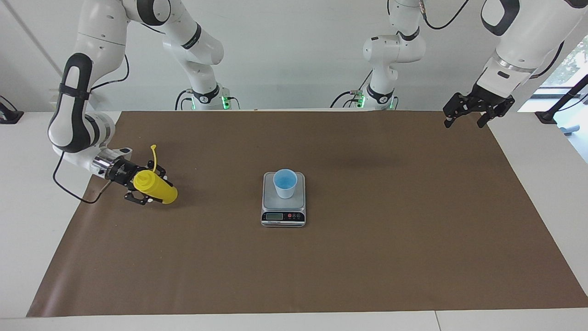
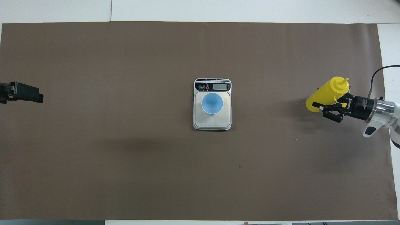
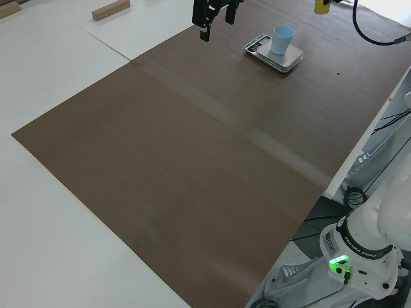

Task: Pour seasoning into cup on scale with both arms
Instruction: 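Lower the yellow bottle back onto the table with the right gripper, then open the right gripper and release the bottle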

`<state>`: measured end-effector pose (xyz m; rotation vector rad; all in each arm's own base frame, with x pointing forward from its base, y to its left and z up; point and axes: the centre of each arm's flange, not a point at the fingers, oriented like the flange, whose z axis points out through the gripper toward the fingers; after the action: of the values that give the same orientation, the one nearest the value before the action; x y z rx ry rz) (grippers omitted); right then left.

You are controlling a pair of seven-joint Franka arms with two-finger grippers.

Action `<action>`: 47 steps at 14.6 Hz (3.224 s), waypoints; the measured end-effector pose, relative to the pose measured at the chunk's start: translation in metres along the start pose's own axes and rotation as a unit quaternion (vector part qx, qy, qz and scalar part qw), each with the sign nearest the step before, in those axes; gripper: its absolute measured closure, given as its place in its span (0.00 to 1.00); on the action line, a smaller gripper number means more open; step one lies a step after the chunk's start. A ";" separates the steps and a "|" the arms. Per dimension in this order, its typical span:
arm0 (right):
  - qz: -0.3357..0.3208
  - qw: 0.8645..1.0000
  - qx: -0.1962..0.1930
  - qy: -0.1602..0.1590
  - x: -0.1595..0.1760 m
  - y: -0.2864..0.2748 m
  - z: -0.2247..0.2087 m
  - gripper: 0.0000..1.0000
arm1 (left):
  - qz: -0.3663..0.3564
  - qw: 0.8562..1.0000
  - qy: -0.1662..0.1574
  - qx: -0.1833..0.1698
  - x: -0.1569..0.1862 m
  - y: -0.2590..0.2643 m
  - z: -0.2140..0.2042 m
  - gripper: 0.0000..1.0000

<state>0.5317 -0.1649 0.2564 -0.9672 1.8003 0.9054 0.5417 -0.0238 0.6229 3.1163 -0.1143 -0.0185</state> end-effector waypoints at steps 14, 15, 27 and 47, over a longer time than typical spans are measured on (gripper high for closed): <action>-0.028 1.000 -0.002 -0.011 0.038 0.003 -0.004 0.40 | 0.000 1.000 0.000 0.000 0.000 0.000 0.000 0.00; -0.037 0.999 -0.002 -0.011 0.038 0.003 -0.004 0.40 | 0.000 1.000 0.000 0.000 0.000 0.000 0.000 0.00; -0.106 0.994 -0.002 -0.010 0.041 0.006 -0.002 0.40 | 0.002 1.000 0.000 0.000 0.000 0.002 0.000 0.00; -0.252 0.955 -0.111 0.106 -0.104 0.007 -0.051 0.00 | 0.000 1.000 0.000 0.000 0.000 0.000 0.000 0.00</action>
<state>0.5406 -0.1808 0.3712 -1.6300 1.5253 0.7019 0.5417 -0.0236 0.6229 3.1163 -0.1138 -0.0185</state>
